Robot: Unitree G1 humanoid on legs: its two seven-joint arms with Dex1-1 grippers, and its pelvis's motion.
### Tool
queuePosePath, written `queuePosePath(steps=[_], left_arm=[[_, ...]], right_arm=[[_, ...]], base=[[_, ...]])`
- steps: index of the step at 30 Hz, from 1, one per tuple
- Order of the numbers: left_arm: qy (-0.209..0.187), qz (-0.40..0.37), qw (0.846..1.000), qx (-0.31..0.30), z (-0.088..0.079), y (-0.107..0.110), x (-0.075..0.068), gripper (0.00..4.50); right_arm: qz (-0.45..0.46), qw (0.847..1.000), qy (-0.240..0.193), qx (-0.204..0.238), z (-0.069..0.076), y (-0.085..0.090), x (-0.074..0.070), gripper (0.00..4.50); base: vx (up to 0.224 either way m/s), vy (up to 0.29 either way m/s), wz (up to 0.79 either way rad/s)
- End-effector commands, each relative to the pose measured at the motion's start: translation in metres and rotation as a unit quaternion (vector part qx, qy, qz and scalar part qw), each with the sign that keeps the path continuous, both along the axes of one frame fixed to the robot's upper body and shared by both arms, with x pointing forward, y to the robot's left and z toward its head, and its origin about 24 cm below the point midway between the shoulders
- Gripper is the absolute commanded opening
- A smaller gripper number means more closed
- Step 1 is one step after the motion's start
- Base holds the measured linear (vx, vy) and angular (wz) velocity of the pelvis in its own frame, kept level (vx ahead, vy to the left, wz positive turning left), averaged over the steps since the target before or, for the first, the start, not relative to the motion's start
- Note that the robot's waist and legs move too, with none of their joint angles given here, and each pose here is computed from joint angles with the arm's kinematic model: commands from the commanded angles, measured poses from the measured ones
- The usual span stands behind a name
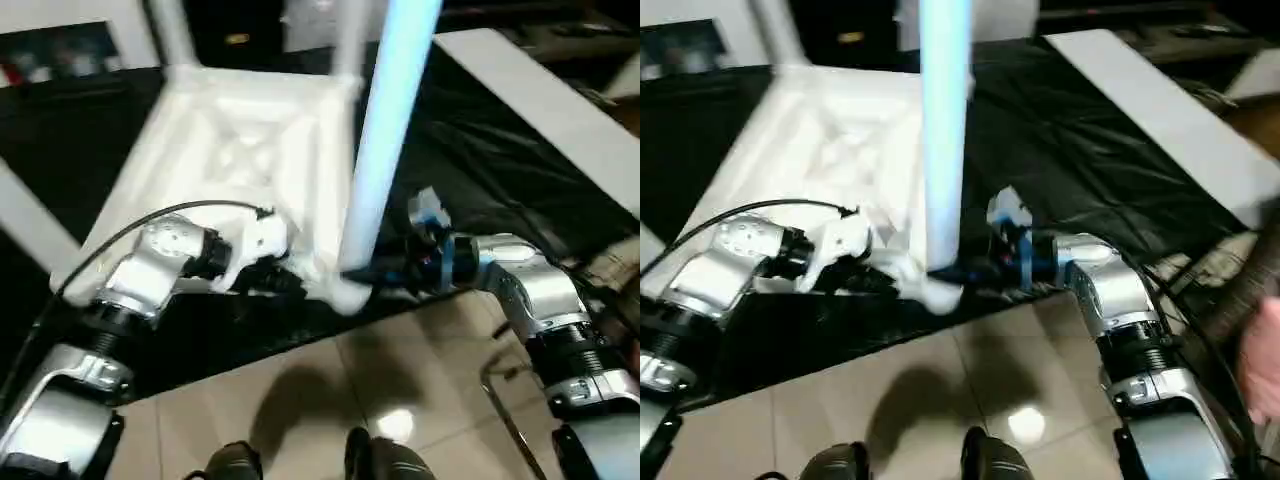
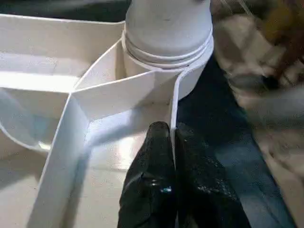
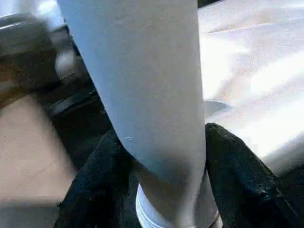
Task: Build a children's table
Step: Rotate leg to tighten
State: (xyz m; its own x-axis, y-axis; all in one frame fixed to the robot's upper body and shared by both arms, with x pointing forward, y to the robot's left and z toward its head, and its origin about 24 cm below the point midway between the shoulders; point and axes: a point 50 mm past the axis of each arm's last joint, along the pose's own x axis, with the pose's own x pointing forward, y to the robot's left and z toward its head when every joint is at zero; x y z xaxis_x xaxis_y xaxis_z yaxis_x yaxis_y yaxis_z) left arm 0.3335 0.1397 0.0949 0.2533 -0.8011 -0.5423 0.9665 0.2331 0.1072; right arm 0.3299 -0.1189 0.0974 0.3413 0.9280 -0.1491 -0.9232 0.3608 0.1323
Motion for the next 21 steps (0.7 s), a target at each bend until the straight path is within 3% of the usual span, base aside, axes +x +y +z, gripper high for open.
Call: queuePosePath(steps=[1, 6, 11, 13, 14, 15, 18, 21], left_arm=[[-0.007, 0.046, 0.998, -0.035, 0.002, -0.027, 0.005, 0.0], [-0.032, 0.173, 0.983, -0.057, 0.01, -0.045, 0.016, 0.0], [-0.044, 0.204, 0.976, -0.07, 0.015, -0.056, 0.018, 0.0], [-0.049, 0.206, 0.975, -0.067, 0.015, -0.058, 0.017, 0.0], [-0.051, 0.207, 0.975, -0.064, 0.015, -0.059, 0.017, 0.0], [-0.055, 0.209, 0.974, -0.06, 0.015, -0.057, 0.016, 0.0], [-0.059, 0.206, 0.975, -0.055, 0.014, -0.053, 0.015, 0.0], [-0.061, 0.192, 0.978, -0.052, 0.013, -0.048, 0.013, 0.0]], right_arm=[[-0.012, 0.999, 0.022, 0.02, 0.002, 0.037, -0.001, 1.99], [-0.151, 0.986, 0.062, 0.013, -0.002, 0.065, 0.005, 1.99], [-0.244, 0.968, 0.059, 0.017, -0.001, 0.077, 0.011, 1.98], [-0.259, 0.964, 0.046, 0.021, 0.0, 0.08, 0.012, 1.98], [-0.264, 0.963, 0.041, 0.021, 0.001, 0.08, 0.012, 2.54], [-0.272, 0.961, 0.036, 0.023, 0.001, 0.08, 0.011, 2.68], [-0.275, 0.961, 0.028, 0.027, 0.0, 0.075, 0.011, 2.71], [-0.265, 0.963, 0.012, 0.037, 0.001, 0.065, 0.009, 3.06]], base=[[-0.038, 0.04, -0.22], [-0.008, 0.008, -0.04], [0.0, 0.0, 0.0], [0.0, 0.0, 0.0], [0.0, 0.0, 0.0], [0.0, 0.0, 0.0], [0.0, 0.0, 0.0], [0.0, 0.0, 0.0]])
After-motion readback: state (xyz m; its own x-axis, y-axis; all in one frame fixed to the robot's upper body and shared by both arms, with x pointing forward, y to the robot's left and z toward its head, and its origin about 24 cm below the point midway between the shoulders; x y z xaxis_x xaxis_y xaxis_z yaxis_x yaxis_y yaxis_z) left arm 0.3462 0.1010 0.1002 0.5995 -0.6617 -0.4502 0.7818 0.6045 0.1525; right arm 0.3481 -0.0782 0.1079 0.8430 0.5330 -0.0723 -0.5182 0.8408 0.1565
